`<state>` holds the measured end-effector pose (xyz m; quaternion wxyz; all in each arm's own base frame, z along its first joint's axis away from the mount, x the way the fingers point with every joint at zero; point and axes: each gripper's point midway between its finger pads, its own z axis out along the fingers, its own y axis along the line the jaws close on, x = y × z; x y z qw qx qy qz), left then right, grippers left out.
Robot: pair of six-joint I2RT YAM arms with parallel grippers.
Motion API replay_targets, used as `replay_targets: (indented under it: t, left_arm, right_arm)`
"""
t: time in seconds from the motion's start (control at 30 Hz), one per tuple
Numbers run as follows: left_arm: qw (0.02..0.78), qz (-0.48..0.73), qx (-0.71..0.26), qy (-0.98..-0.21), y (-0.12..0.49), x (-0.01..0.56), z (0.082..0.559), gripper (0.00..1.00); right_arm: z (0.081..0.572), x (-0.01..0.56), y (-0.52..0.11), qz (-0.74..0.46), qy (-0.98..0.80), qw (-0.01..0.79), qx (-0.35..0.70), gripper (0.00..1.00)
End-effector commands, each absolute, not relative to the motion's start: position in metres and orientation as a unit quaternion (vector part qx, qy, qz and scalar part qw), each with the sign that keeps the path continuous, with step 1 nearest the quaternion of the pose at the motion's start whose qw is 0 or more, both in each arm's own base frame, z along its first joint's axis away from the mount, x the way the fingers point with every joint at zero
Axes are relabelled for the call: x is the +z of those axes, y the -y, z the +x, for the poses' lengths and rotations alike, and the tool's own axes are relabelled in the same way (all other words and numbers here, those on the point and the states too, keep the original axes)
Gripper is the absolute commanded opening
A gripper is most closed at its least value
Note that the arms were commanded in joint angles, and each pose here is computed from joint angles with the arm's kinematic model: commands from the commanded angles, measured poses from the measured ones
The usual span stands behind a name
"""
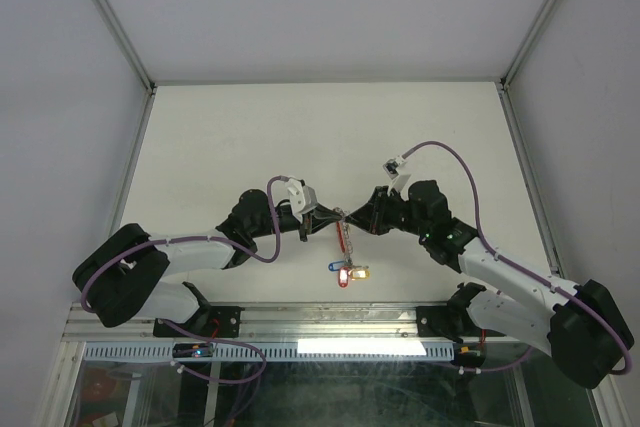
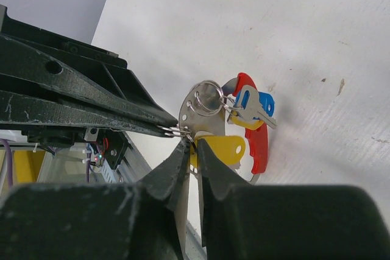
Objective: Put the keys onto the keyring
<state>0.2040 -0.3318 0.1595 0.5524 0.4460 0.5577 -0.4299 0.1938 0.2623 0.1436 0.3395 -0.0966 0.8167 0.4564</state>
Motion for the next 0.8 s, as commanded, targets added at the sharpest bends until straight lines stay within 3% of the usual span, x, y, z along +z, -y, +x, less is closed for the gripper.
replay_targets:
  t: [0.0,0.77]
  left_arm:
    - [0.573,0.449,-0.430,-0.534,0.335,0.176,0.210,0.00]
    - [0.574,0.450,-0.429,-0.533,0.334,0.177,0.210,0.00]
  right_arm:
    - [0.200,0.160,-0.267,-0.103,-0.797,0.366,0.469,0.09]
    - [0.193,0.145,-0.265,-0.105,-0.818,0.336,0.456,0.03]
